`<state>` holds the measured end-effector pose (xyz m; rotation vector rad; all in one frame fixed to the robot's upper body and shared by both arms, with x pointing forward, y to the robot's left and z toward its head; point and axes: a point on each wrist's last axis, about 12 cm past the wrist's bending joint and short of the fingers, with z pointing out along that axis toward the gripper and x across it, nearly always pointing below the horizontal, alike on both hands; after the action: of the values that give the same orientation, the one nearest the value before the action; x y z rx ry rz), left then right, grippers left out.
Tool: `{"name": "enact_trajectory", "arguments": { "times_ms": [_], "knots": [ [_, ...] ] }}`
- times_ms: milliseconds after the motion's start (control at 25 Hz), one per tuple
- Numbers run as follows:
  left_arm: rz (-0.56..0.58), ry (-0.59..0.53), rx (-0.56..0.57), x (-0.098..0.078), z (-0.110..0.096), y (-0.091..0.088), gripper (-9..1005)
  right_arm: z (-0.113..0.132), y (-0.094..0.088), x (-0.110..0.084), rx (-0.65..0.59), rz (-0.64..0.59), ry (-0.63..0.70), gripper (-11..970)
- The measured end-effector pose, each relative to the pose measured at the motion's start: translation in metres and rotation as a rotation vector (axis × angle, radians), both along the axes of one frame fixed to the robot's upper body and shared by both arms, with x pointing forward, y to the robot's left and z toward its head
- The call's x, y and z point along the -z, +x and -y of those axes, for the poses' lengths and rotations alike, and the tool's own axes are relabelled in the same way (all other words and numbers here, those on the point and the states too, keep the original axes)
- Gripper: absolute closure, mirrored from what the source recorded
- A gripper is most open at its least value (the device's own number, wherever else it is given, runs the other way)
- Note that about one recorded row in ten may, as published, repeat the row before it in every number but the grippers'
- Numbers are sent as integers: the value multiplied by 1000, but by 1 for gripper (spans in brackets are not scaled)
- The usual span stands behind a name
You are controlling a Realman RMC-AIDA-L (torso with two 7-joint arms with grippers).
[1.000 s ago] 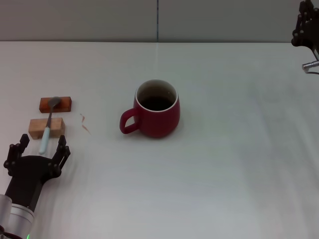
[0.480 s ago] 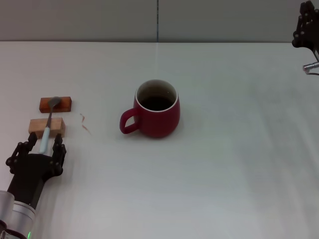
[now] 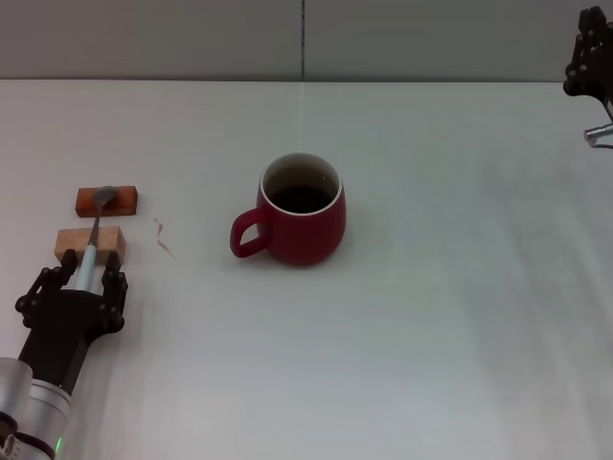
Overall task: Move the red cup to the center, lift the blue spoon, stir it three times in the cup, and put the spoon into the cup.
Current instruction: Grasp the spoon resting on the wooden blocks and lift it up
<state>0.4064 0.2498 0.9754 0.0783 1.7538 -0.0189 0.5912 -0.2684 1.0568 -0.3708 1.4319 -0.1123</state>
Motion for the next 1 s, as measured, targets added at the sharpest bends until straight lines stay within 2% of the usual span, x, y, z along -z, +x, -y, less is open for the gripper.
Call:
{"name": "enact_trajectory", "arguments": {
  "times_ms": [1000],
  "knots": [
    [-10,-10,-21,2,-2,6,529,1,0,0,0,-1,-3,930]
  ]
}}
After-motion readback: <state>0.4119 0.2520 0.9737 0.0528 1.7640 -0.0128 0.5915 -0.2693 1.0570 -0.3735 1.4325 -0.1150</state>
